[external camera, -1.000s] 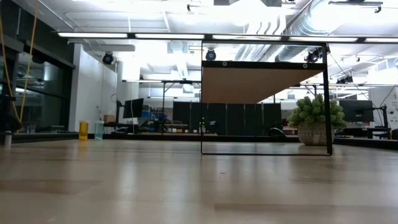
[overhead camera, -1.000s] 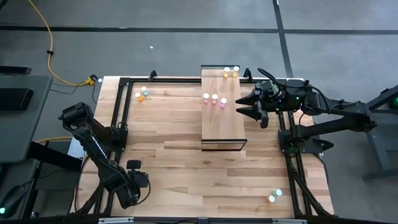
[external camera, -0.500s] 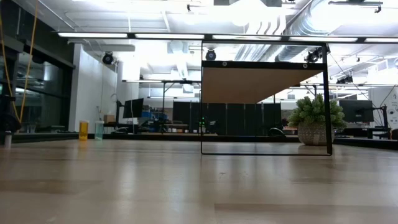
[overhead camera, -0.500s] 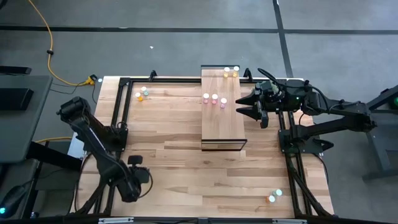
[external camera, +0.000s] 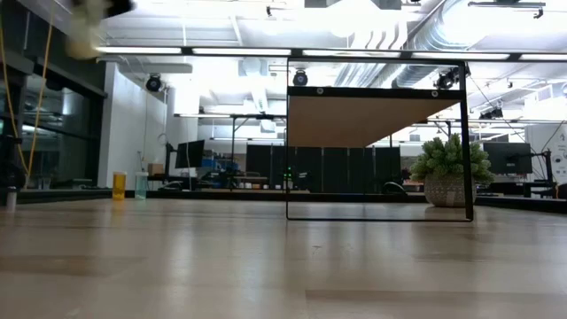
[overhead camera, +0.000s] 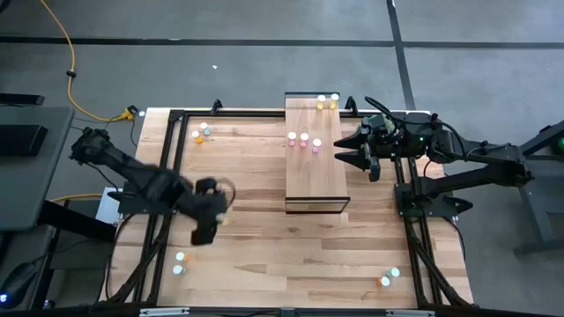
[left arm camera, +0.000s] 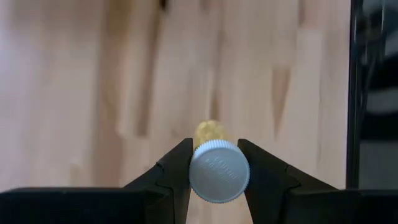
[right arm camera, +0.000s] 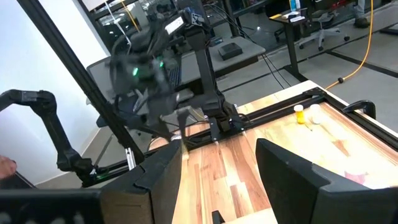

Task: Pick and place medicine bottles onto shelf by color
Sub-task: Put the yellow pill bottle on the shelf aligned with the other yellow pill bottles

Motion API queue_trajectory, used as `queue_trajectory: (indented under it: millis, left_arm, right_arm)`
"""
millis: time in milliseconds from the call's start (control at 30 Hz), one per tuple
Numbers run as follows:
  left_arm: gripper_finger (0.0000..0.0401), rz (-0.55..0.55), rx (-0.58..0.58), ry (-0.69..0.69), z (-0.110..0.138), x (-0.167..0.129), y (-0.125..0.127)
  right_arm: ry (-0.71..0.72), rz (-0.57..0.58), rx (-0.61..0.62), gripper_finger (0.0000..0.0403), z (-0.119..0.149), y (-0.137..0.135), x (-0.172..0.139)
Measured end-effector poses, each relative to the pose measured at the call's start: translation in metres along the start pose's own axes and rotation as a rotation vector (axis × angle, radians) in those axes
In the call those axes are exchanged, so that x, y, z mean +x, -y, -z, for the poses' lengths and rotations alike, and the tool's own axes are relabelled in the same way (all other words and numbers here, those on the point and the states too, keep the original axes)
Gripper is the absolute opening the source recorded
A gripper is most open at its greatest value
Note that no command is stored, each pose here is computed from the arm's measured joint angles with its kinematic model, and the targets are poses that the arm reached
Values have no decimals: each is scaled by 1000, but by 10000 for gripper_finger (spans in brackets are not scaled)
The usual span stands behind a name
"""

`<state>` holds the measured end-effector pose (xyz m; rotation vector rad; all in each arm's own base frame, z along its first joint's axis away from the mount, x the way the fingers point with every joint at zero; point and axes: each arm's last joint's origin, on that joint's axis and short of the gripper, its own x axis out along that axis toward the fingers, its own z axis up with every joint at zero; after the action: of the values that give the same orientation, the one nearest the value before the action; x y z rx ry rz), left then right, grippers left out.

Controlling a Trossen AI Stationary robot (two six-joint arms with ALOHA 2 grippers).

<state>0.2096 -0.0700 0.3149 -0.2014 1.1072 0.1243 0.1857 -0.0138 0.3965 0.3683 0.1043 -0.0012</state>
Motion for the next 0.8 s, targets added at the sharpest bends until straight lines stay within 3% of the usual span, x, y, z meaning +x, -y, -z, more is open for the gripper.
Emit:
queue_trajectory:
  millis: [467, 633, 800]
  left_arm:
    - [111, -244, -41, 292, -76, -71, -93]
    - [111, -354, -88, 321, -99, -82, -125]
    - [111, -395, -110, 312, -122, -77, -149]
  right_arm:
    - [10, 28, -23, 197, 0, 1, 0]
    - [11, 31, -25, 197, 0, 1, 0]
    - [11, 31, -19, 197, 0, 1, 0]
